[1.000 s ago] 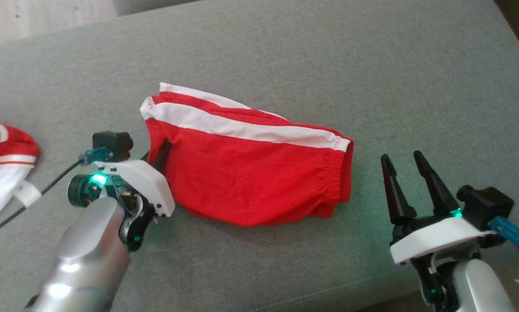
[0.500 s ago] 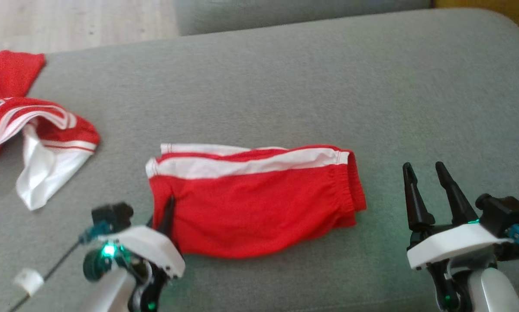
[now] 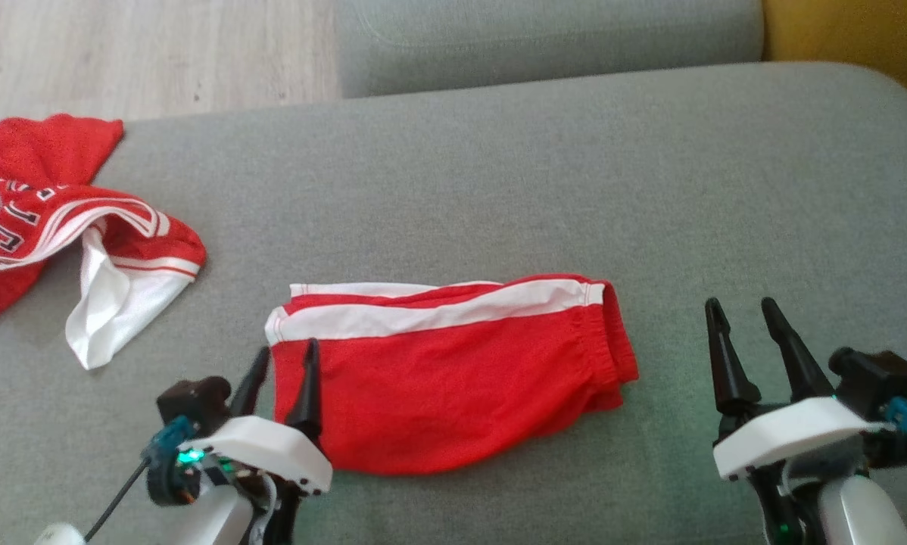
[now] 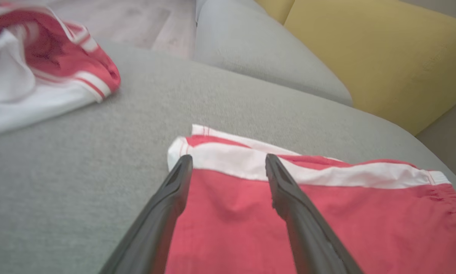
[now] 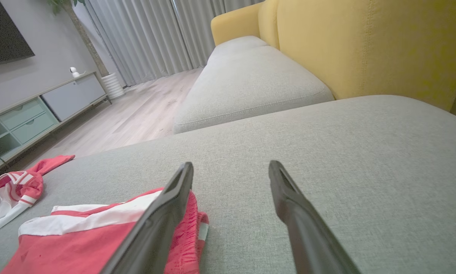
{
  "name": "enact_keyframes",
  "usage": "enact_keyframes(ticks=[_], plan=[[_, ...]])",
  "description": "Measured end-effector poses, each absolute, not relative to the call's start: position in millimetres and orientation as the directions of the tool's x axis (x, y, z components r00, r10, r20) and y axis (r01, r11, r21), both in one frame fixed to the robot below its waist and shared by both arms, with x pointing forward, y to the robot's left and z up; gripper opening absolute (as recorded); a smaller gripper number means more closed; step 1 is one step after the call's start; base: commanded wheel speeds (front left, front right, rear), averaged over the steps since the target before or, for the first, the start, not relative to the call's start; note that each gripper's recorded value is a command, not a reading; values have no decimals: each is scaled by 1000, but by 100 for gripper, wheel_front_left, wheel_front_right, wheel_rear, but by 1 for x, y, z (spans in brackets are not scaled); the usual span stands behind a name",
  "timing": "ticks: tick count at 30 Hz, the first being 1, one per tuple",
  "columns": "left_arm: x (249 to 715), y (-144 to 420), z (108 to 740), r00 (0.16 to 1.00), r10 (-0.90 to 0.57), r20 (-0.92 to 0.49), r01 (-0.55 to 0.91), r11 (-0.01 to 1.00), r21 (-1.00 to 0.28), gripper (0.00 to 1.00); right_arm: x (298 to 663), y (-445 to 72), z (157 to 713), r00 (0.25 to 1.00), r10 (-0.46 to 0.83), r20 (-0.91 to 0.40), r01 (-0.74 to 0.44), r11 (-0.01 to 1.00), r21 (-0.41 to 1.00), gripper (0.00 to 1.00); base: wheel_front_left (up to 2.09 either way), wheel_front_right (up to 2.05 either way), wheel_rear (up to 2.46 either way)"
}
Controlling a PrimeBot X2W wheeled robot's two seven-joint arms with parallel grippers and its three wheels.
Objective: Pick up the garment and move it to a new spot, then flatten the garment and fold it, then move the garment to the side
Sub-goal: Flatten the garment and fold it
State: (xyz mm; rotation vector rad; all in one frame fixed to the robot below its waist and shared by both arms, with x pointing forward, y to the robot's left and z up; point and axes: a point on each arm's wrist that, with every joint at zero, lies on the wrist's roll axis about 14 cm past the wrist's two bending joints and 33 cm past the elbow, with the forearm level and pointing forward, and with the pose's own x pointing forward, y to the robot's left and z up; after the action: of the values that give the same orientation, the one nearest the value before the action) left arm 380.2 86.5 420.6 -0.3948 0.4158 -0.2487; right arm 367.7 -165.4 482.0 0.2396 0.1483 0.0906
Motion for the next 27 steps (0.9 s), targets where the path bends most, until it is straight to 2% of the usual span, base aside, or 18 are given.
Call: enact_keyframes(ticks=[5, 11, 19, 23, 27], plan=[[386, 107, 456, 951, -242, -192, 169, 928, -333, 100, 360, -169, 483, 985, 98, -142, -62, 968, 242, 100, 0, 0, 0], [371, 126, 482, 983, -163, -90, 129, 944, -302, 100, 352, -154, 463, 956, 156, -249, -94, 965, 245, 100, 0, 0, 0], [336, 152, 484, 996, -48, -78, 21, 948, -319, 100, 367, -102, 451, 876, 308, -372, -246, 947, 205, 100, 0, 0, 0], [328, 159, 490, 998, -20, -58, 0, 947, -322, 100, 377, -92, 439, 836, 324, -443, -275, 946, 174, 100, 0, 0, 0], [324, 164, 492, 999, 2, -53, -19, 946, -325, 100, 371, -97, 409, 777, 296, -555, -262, 954, 142, 100, 0, 0, 0]])
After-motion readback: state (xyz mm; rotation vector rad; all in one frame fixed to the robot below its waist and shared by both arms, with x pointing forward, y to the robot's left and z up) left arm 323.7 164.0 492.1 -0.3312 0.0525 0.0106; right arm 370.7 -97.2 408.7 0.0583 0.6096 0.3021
